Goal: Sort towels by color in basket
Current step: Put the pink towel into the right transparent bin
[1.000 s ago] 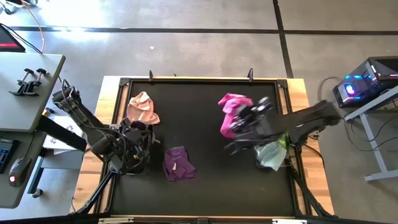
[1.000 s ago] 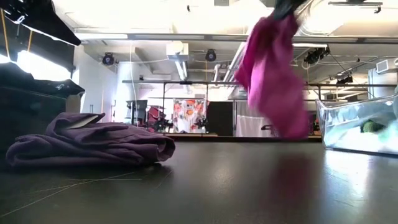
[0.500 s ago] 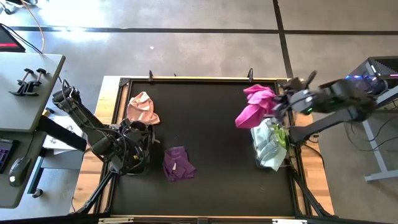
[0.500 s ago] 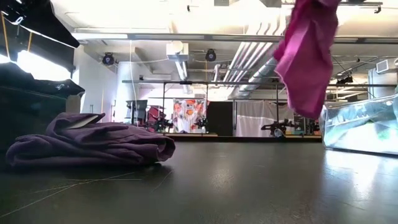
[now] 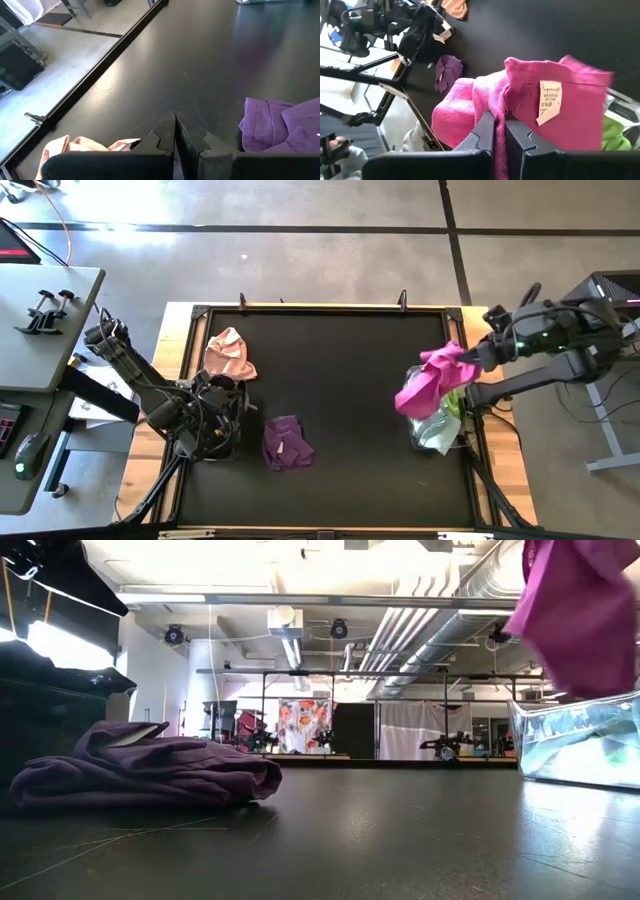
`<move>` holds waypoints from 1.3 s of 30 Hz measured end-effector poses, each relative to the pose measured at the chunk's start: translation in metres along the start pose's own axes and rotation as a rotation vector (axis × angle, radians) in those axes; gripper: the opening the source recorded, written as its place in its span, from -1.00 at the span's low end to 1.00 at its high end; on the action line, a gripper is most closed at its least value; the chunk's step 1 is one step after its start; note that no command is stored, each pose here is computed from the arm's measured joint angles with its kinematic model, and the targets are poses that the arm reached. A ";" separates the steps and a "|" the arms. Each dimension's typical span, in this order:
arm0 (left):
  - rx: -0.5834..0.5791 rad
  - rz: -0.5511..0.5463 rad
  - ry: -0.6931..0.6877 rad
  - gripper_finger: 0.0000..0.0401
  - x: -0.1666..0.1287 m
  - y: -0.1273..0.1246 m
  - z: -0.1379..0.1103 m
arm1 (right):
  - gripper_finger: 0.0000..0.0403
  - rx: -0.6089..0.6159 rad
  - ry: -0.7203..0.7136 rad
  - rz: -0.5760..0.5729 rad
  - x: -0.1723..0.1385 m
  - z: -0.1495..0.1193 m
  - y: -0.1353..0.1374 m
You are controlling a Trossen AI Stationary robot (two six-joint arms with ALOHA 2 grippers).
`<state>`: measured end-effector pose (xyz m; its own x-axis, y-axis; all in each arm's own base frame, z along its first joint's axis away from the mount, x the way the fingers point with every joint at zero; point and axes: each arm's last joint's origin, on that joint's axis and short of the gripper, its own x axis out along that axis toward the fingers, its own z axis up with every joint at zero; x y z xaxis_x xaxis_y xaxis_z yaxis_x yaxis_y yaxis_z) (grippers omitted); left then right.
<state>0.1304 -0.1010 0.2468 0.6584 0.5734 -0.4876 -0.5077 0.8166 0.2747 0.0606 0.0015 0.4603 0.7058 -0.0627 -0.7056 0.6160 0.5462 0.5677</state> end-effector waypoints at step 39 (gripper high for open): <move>0.044 0.023 -0.048 -1.00 0.000 0.001 0.001 | -0.20 -0.098 0.659 -0.726 0.233 -0.087 -0.078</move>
<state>0.1309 -0.1003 0.2482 0.6732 0.5937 -0.4408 -0.4986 0.8047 0.3223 0.1468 0.0174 0.2148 -0.1870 0.0515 -0.9810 0.7701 0.6277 -0.1139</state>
